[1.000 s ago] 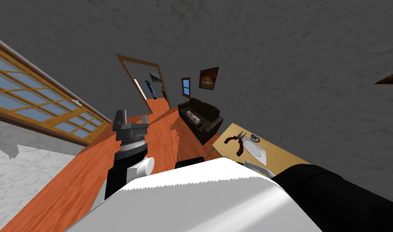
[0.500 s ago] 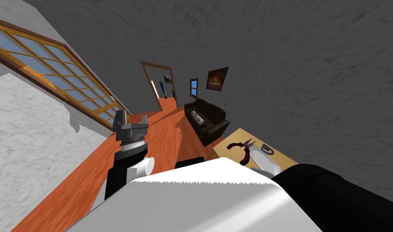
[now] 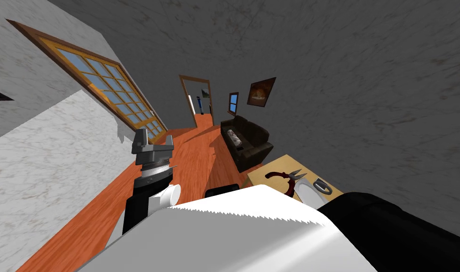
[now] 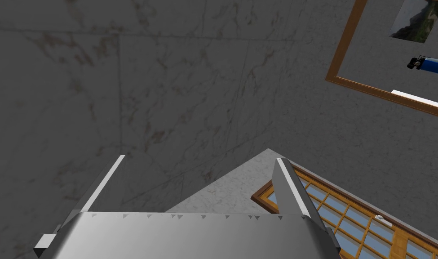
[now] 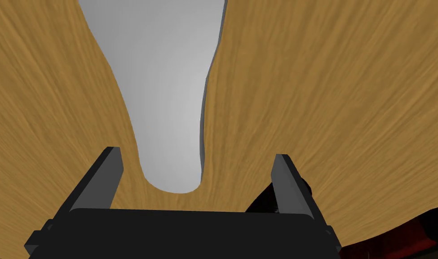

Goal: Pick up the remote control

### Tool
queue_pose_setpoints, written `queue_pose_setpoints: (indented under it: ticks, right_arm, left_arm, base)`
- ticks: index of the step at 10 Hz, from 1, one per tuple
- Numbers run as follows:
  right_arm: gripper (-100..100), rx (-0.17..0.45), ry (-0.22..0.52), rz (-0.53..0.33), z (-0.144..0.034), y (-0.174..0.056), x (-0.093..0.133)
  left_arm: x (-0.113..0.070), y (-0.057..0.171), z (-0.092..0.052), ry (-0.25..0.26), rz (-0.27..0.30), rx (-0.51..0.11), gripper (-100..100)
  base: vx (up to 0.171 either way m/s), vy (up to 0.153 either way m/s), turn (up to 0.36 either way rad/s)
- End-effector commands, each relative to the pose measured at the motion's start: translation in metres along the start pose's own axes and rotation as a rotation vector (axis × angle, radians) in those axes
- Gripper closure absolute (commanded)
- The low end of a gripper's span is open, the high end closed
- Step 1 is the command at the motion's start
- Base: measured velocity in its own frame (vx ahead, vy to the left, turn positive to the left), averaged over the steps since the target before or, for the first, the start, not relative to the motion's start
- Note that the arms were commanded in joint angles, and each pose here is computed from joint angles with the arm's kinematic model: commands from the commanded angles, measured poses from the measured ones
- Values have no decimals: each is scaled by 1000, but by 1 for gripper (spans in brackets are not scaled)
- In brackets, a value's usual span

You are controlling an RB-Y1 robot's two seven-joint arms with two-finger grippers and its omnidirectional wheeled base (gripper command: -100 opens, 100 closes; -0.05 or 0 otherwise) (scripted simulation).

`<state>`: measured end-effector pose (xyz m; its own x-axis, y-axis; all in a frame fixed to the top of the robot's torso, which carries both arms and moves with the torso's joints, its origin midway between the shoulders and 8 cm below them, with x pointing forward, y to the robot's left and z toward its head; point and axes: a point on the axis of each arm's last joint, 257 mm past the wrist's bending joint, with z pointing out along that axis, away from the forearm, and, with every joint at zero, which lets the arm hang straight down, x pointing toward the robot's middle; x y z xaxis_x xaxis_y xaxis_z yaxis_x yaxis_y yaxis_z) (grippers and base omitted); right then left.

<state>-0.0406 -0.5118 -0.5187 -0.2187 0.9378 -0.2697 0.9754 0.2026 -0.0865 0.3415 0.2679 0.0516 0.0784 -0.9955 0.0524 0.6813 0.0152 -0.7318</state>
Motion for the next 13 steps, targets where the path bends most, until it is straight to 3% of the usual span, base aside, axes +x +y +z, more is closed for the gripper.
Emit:
queue_pose_setpoints:
  ticks: [1, 2, 3, 8, 9, 13]
  right_arm:
    - [-100, 0, 0, 0, 0, 0, 0]
    - [0, 4, -1, 1, 0, -2, 0]
    - [-100, 0, -4, 1, 7, -1, 1]
    - [-100, -4, -9, 3, 18, 0, 3]
    - [100, -4, -9, 1, 19, 0, 4]
    - [100, -1, -9, 1, 19, -1, 3]
  left_arm:
    - [0, 0, 0, 0, 0, 0, 0]
    - [0, 0, 0, 0, 0, 0, 0]
    - [0, 0, 0, 0, 0, 0, 0]
    - [0, 0, 0, 0, 0, 0, 0]
    - [0, 0, 0, 0, 0, 0, 0]
    - [0, 0, 0, 0, 0, 0, 0]
  base:
    - [-46, -40, 13]
    - [-8, -9, -2]
    - [-8, -10, 4]
    - [-6, -8, 2]
    - [-4, -2, -15]
    - [0, 0, 0]
